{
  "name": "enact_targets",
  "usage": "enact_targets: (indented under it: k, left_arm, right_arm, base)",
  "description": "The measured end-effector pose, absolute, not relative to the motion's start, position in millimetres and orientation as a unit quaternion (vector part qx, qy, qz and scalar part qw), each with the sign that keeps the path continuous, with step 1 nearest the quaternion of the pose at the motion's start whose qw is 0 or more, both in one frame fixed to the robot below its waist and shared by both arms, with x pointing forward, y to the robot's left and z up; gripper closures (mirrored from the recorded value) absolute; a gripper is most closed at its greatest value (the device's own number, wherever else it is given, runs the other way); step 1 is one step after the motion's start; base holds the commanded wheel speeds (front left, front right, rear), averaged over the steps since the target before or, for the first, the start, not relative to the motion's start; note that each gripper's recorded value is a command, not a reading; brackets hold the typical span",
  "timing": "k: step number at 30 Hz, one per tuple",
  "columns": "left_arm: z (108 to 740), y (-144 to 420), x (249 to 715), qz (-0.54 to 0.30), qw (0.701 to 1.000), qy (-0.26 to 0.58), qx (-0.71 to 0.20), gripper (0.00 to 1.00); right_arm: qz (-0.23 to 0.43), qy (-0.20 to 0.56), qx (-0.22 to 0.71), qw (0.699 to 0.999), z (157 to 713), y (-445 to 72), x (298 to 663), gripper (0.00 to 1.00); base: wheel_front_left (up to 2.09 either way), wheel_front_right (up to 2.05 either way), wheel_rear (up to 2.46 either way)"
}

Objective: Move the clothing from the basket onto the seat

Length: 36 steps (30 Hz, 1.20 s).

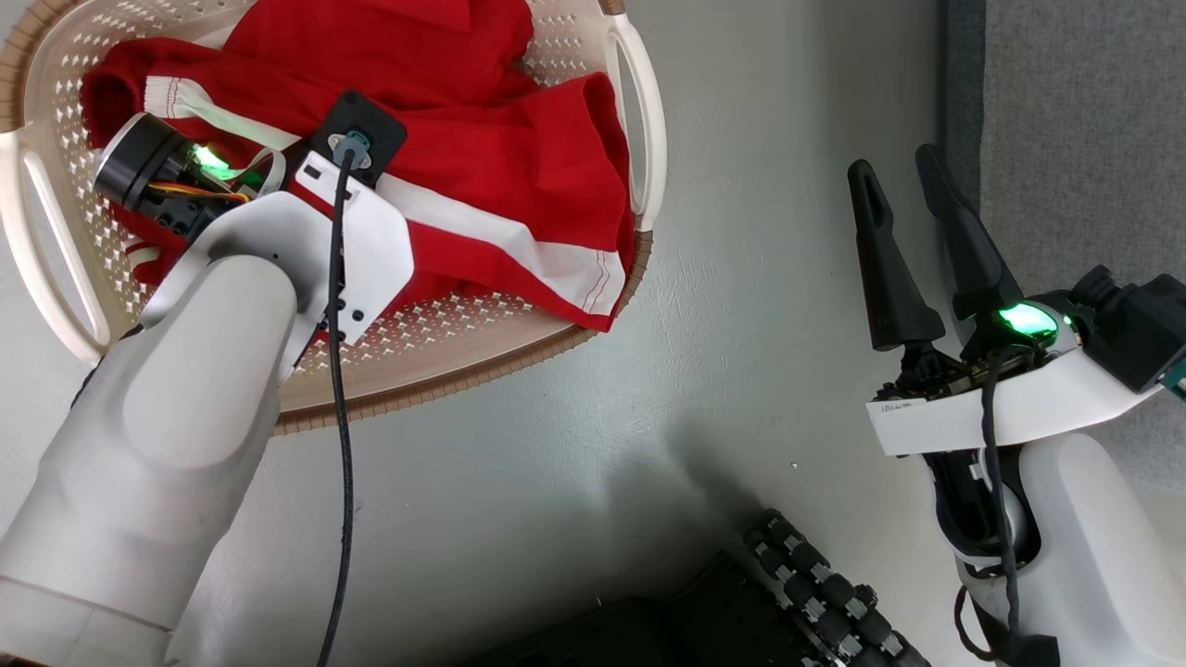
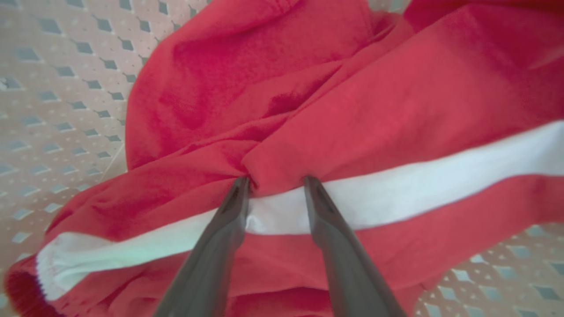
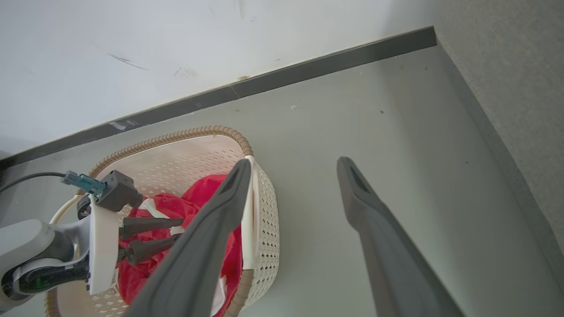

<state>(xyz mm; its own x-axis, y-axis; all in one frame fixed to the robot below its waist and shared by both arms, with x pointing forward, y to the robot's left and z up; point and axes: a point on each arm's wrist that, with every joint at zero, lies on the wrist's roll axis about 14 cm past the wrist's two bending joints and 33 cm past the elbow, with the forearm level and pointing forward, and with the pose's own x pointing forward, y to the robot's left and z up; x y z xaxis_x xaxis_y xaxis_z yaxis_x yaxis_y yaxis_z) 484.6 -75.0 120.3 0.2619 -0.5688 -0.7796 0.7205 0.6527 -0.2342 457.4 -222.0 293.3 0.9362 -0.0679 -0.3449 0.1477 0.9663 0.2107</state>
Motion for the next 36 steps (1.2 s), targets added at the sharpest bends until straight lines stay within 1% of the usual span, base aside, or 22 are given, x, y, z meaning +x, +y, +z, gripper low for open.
enact_targets:
  k: [1,3,6,10,11,12,14,15,16,22,36]
  left_arm:
    - [120.1,-75.7,484.0,-0.41,0.789,0.45,0.084,0.43]
    - [120.3,-76.7,483.4,-0.41,0.789,0.451,0.082,0.51]
    - [120.1,-77.5,482.2,-0.411,0.788,0.452,0.081,0.56]
    - [121.0,-79.3,480.0,-0.414,0.785,0.453,0.077,0.58]
    - [121.4,-79.8,479.5,-0.414,0.785,0.454,0.074,0.62]
    - [121.7,-80.2,479.1,-0.415,0.785,0.454,0.074,0.71]
    - [121.9,-80.3,478.3,-0.415,0.784,0.455,0.073,0.84]
    - [121.8,-80.0,478.1,-0.415,0.785,0.455,0.073,0.97]
    - [121.2,-79.1,477.8,-0.415,0.784,0.456,0.074,1.0]
    - [121.5,-77.3,477.6,-0.413,0.785,0.456,0.069,1.0]
    - [138.2,-77.4,488.2,-0.4,0.805,0.437,0.026,1.0]
  right_arm:
    - [-0.056,0.17,0.117,0.977,293.2,-222.2,457.3,0.0]
    - [-0.057,0.17,0.116,0.977,293.2,-223.1,457.2,0.0]
    - [-0.058,0.17,0.116,0.977,293.1,-224.0,457.4,0.0]
    - [-0.059,0.168,0.116,0.977,293.3,-224.7,458.0,0.0]
    - [-0.059,0.168,0.116,0.977,293.1,-224.7,458.2,0.0]
    - [-0.058,0.168,0.116,0.977,293.0,-224.5,458.4,0.0]
    - [-0.058,0.168,0.117,0.977,292.6,-223.9,458.8,0.0]
    - [-0.057,0.168,0.117,0.977,292.3,-223.5,458.9,0.0]
    - [-0.057,0.168,0.118,0.977,292.0,-223.0,459.1,0.0]
    - [-0.057,0.167,0.118,0.977,291.3,-223.3,460.2,0.0]
    - [-0.045,0.148,0.118,0.981,296.9,-218.0,474.0,0.0]
  base:
    - [0.0,0.0,0.0]
    - [0.0,0.0,0.0]
    - [0.0,0.0,0.0]
    - [0.0,0.0,0.0]
    - [0.0,0.0,0.0]
    - [0.0,0.0,0.0]
    - [0.0,0.0,0.0]
    - [0.0,0.0,0.0]
    - [0.0,0.0,0.0]
    - [0.0,0.0,0.0]
    - [0.0,0.0,0.0]
